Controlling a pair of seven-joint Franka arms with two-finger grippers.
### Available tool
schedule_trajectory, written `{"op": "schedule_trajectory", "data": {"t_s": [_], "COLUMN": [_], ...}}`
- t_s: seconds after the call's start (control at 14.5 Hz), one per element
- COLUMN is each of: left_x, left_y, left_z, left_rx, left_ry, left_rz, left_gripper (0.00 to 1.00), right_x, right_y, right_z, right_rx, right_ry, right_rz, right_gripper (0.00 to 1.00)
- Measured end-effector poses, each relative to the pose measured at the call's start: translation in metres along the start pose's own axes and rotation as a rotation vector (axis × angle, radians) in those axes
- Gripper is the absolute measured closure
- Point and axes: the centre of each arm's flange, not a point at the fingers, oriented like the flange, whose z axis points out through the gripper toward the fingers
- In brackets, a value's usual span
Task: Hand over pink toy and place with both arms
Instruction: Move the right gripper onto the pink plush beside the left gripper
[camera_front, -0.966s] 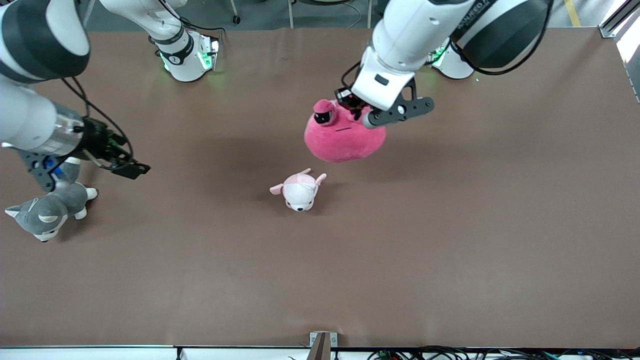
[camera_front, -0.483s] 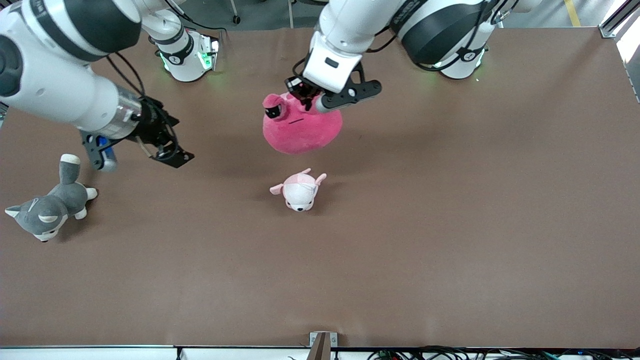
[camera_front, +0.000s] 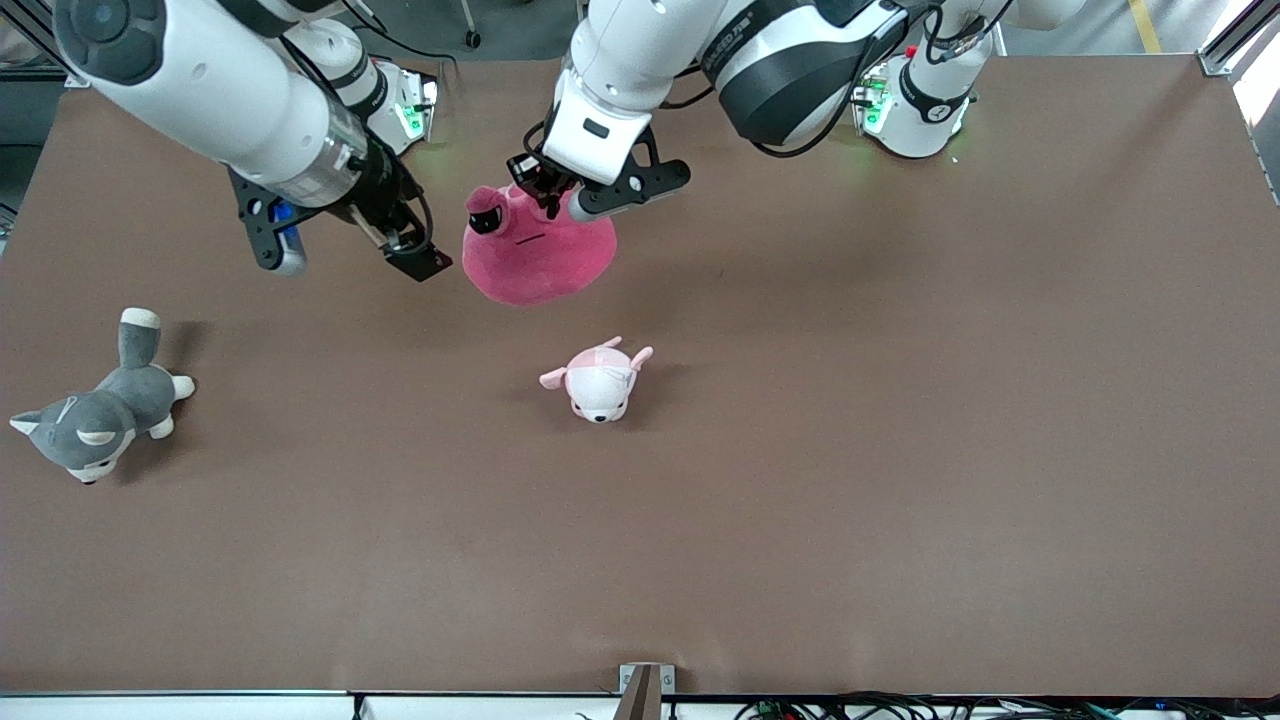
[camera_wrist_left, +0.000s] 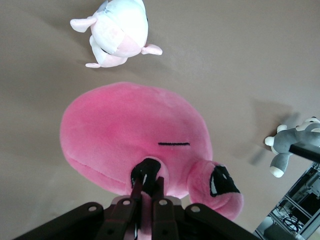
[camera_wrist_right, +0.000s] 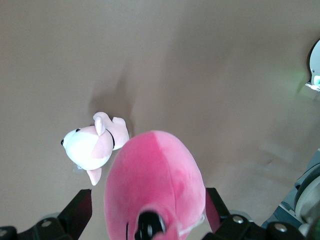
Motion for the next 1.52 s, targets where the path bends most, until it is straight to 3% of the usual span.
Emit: {"op": "schedule_trajectory", "data": {"t_s": [0.62, 1.03, 1.17, 1.52], "left_x": [-0.004, -0.004, -0.004, -0.004], "left_y": [0.002, 0.002, 0.002, 0.002], "left_z": [0.003, 0.002, 0.002, 0.002], "left_rx": [0.000, -0.001, -0.001, -0.001], "left_ry": [0.007, 0.007, 0.007, 0.007], "left_rz": [0.000, -0.001, -0.001, 0.000], "left_gripper": [0.90, 0.90, 0.90, 0.90], "right_x": [-0.031, -0.034, -0.035, -0.042], "right_y": [0.010, 0.018, 0.017, 0.018], "right_z": [0.034, 0.037, 0.037, 0.040], "right_rx": [-0.055, -0.057, -0.051, -0.050], "right_ry": [0.009, 0.010, 0.010, 0.011], "right_rz": [-0.027, -0.033, -0.034, -0.046], "right_gripper": [0.00, 0.07, 0.16, 0.17]}}
